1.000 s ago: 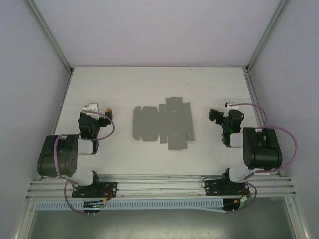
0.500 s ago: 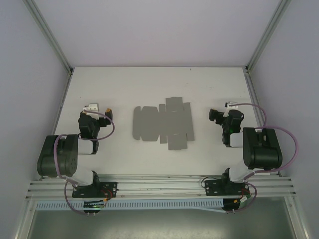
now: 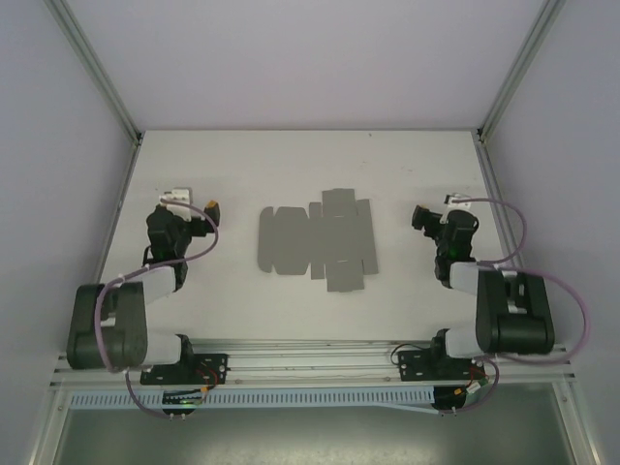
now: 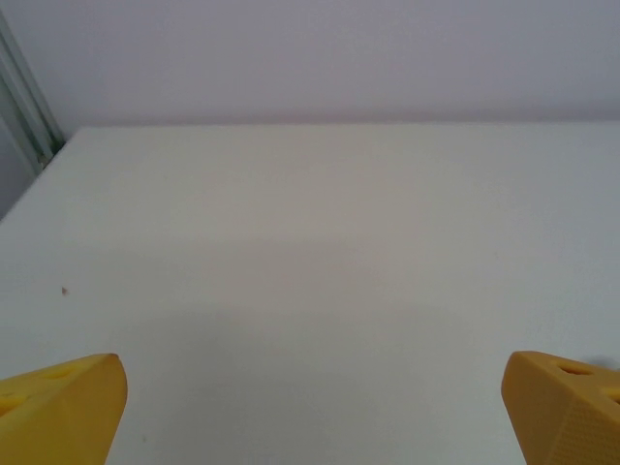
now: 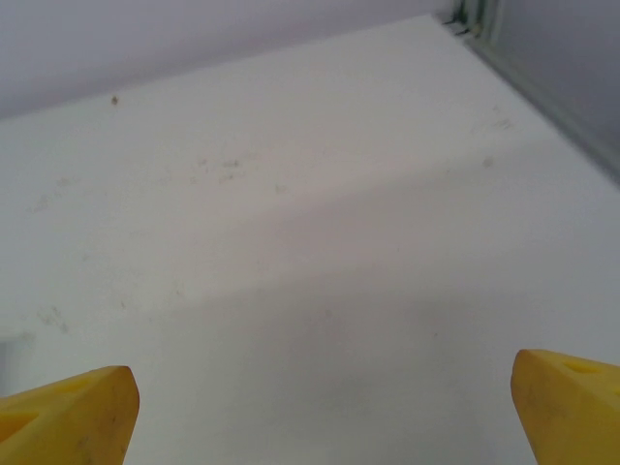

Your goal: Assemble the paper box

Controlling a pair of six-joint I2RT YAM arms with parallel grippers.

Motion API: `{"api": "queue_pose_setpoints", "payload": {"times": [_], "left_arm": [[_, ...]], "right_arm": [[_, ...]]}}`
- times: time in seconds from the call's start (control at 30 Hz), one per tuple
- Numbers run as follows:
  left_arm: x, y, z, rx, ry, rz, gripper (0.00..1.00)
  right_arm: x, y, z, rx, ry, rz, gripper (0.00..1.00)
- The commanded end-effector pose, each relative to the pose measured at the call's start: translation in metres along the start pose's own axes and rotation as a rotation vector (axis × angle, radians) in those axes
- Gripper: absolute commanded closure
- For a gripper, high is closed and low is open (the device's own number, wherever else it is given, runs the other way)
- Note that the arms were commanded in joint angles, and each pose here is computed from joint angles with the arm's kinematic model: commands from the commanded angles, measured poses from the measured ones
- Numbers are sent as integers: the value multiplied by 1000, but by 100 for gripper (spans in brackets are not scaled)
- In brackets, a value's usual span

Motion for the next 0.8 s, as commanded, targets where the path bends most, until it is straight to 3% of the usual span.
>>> {"api": "queue_pose_setpoints", "payload": {"times": [0.0, 0.17, 0.33, 0.5, 0.77], "left_arm": [[5, -10, -11, 168, 118, 38, 1], [0, -38, -7, 387, 285, 195, 1], [-12, -73, 12, 360, 423, 248, 1], [-29, -98, 44, 422, 648, 324, 1], [-39, -118, 84, 437, 858, 353, 1]], "right_arm": [[17, 4, -39, -68, 11, 28, 1], [38, 66, -59, -58, 133, -156, 5], [39, 123, -43, -104, 271, -335, 11], [21, 166, -19, -111, 398, -475, 15], [2, 181, -1, -119, 466, -492, 18]]}}
Point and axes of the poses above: each hand's point on the last joint's axis, 136 mm out from that joint toward the fingers, its own x axis back along the fingers, its own y axis along the line the jaws close on, z = x × y, the point moved 6 cm from there along x, back along the fingers, and after that the axes turned 11 degrees about x, right-handed, at the moved point
